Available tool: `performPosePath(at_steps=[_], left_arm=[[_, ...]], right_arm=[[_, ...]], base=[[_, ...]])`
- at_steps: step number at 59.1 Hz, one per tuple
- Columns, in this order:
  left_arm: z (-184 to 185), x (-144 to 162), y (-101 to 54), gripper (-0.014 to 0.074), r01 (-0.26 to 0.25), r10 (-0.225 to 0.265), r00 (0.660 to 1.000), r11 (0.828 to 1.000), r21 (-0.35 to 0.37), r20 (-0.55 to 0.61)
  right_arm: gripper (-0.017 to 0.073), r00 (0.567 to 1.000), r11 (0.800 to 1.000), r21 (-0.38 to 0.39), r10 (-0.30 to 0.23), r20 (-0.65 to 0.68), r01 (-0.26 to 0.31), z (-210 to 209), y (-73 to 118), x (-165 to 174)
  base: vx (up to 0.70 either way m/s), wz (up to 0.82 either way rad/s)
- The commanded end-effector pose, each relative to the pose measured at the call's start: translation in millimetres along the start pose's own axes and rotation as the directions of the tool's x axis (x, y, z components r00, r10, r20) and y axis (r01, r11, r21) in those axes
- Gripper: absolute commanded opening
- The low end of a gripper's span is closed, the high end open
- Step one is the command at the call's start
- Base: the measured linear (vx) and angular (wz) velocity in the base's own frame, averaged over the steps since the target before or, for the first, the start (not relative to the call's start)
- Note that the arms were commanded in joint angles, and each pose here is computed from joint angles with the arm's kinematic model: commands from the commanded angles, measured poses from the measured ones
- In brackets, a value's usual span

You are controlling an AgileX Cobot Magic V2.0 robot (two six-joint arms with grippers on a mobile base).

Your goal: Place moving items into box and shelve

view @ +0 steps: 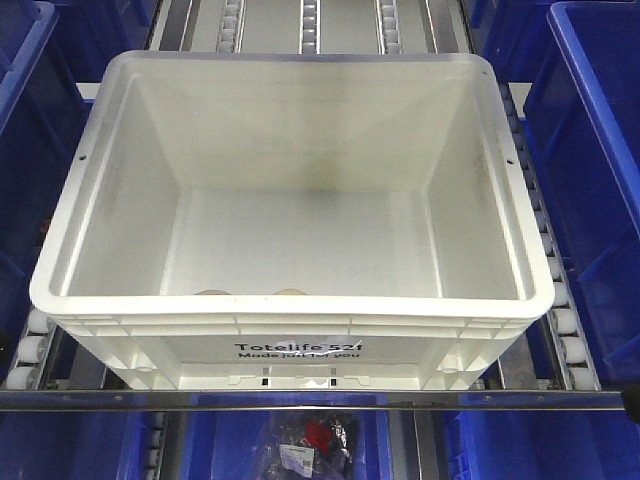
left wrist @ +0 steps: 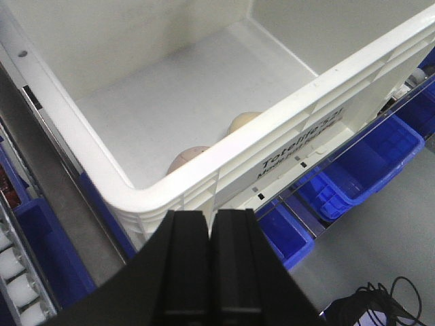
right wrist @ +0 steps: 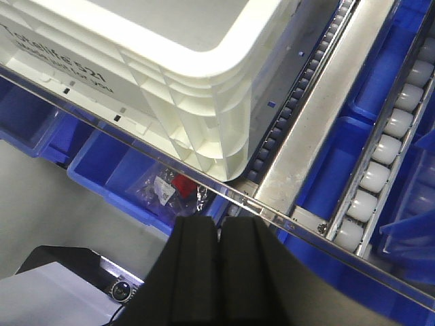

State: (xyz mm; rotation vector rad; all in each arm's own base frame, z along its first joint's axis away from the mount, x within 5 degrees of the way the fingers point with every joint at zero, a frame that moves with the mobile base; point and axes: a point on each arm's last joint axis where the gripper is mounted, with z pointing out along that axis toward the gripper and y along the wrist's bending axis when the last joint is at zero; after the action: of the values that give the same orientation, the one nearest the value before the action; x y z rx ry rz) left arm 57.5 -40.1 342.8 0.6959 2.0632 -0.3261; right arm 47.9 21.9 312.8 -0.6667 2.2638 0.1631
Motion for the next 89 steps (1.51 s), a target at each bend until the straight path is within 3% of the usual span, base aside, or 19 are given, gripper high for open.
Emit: performPosePath(at_steps=[1, 13, 17, 23, 31, 39, 48, 62, 89], left_arm=[[-4.0, -11.7, 0.1, 0.0014, -0.001, 0.001, 0.997, 1.0, 0.001, 0.08], [-4.1, -11.4, 0.9, 0.0014, 0.001, 0.0, 0.996, 1.0, -0.009, 0.084], [-3.4, -9.3, 7.6, 0.0014, -0.014, 0.023, 0.994, 0.996, -0.091, 0.107], [4.0, 2.0, 13.8, 0.0014, 0.031, 0.011, 0.973, 0.983, -0.179, 0.23], [16.7, 31.6, 18.9, 0.0014, 0.1, 0.038, 0.898, 0.953, -0.287, 0.438], [29.5, 64.7, 21.0, 0.0014, 0.179, 0.041, 0.841, 0.919, -0.35, 0.539], [42.7, 95.8, 22.7, 0.0014, 0.259, 0.016, 0.818, 0.882, -0.394, 0.575], [56.7, 125.2, 24.6, 0.0014, 0.306, 0.046, 0.783, 0.839, -0.45, 0.62], [60.3, 132.0, 24.4, 0.0014, 0.323, 0.034, 0.777, 0.835, -0.445, 0.628]], right_arm=[[-0.0015, 0.998, 1.0, 0.006, -0.002, 0.069, 0.002, -4.3, -1.0, -10.1], [-0.0015, 0.998, 1.0, 0.006, -0.002, 0.068, 0.002, -4.3, -1.0, -9.9], [-0.0015, 0.998, 1.0, 0.006, -0.002, 0.068, 0.002, -4.3, -1.0, -9.9], [-0.0015, 0.998, 1.0, 0.005, -0.002, 0.068, 0.001, -4.3, -0.9, -10.0], [-0.0015, 0.998, 1.0, 0.007, -0.002, 0.068, 0.002, -4.3, -1.1, -10.0], [-0.0015, 0.998, 1.0, 0.007, -0.002, 0.068, 0.002, -4.3, -1.1, -10.0], [-0.0015, 0.998, 1.0, 0.007, -0.002, 0.068, 0.002, -4.3, -1.1, -10.0], [-0.0015, 0.998, 1.0, 0.006, -0.002, 0.068, 0.002, -4.3, -1.0, -10.0], [-0.0015, 0.998, 1.0, 0.006, -0.002, 0.068, 0.001, -4.3, -1.0, -9.9]], base=[[0.0, 0.0], [0.0, 0.0], [0.0, 0.0], [0.0, 0.0], [0.0, 0.0], [0.0, 0.0], [0.0, 0.0], [0.0, 0.0], [0.0, 0.0]])
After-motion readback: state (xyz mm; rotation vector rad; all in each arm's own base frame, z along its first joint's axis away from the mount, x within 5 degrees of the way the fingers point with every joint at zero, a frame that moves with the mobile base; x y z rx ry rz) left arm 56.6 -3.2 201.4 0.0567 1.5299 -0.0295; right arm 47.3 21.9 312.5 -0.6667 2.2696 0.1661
